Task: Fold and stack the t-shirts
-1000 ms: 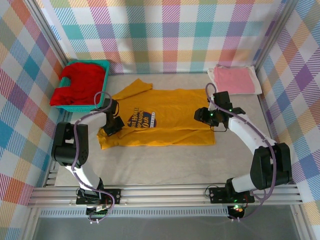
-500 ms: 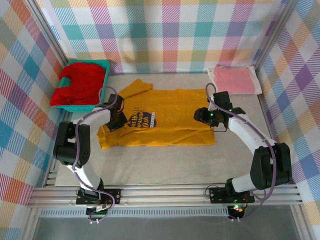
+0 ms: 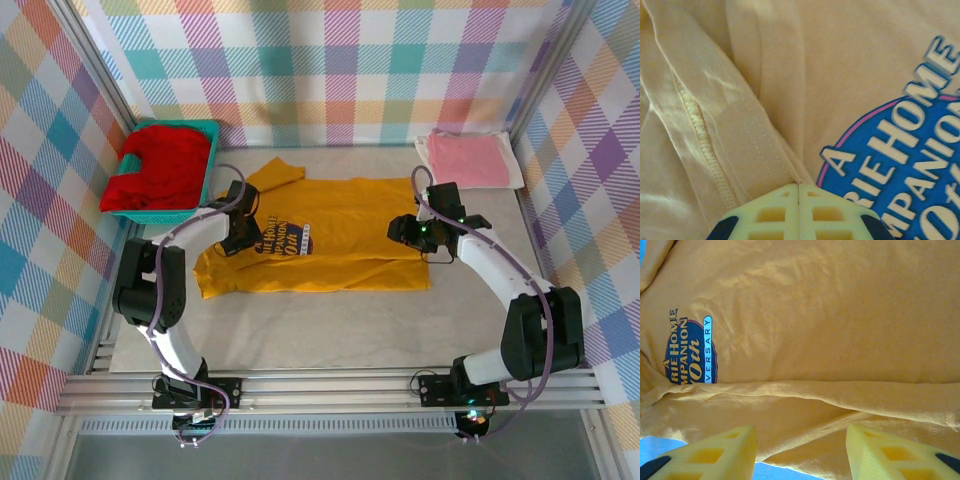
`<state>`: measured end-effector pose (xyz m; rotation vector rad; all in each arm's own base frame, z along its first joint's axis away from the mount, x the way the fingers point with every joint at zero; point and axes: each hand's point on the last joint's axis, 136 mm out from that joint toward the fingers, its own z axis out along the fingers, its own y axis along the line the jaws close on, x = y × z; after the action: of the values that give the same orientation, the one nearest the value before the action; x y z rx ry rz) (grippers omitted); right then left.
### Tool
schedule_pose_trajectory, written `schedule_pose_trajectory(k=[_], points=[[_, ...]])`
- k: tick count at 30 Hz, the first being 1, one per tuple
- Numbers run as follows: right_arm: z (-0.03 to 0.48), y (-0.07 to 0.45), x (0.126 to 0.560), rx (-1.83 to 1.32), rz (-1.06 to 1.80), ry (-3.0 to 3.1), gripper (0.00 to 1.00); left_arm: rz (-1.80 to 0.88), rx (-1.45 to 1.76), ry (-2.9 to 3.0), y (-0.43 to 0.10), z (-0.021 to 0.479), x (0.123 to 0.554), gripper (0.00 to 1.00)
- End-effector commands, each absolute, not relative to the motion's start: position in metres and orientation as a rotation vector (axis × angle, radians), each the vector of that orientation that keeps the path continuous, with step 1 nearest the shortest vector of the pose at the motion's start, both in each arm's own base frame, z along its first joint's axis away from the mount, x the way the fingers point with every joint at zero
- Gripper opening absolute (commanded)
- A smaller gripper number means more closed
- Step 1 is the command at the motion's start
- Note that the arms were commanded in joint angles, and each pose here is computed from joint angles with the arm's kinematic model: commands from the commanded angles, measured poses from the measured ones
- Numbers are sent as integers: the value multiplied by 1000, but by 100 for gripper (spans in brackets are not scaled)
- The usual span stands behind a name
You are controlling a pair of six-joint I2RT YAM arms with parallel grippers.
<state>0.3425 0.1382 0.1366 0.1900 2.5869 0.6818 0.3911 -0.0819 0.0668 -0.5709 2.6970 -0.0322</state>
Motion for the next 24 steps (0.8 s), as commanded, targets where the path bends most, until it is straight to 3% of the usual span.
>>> schedule_pose_trajectory(k=[1,13,14,17,18,24], points=[[151,144,346,144,700,2549,50,19,-473,2701,-94,77,406,0],[147,145,343,140,714,2557,51,75,-235,2759,-140,76,459,0],[146,146,342,140,720,2561,51,98,-203,2776,-145,74,462,3],[146,148,342,140,741,2563,51,176,-136,2800,-153,68,468,32],[147,149,342,137,747,2562,51,195,-126,2794,-154,69,469,37],[146,150,340,116,754,2573,52,191,-165,2667,-143,110,453,42]])
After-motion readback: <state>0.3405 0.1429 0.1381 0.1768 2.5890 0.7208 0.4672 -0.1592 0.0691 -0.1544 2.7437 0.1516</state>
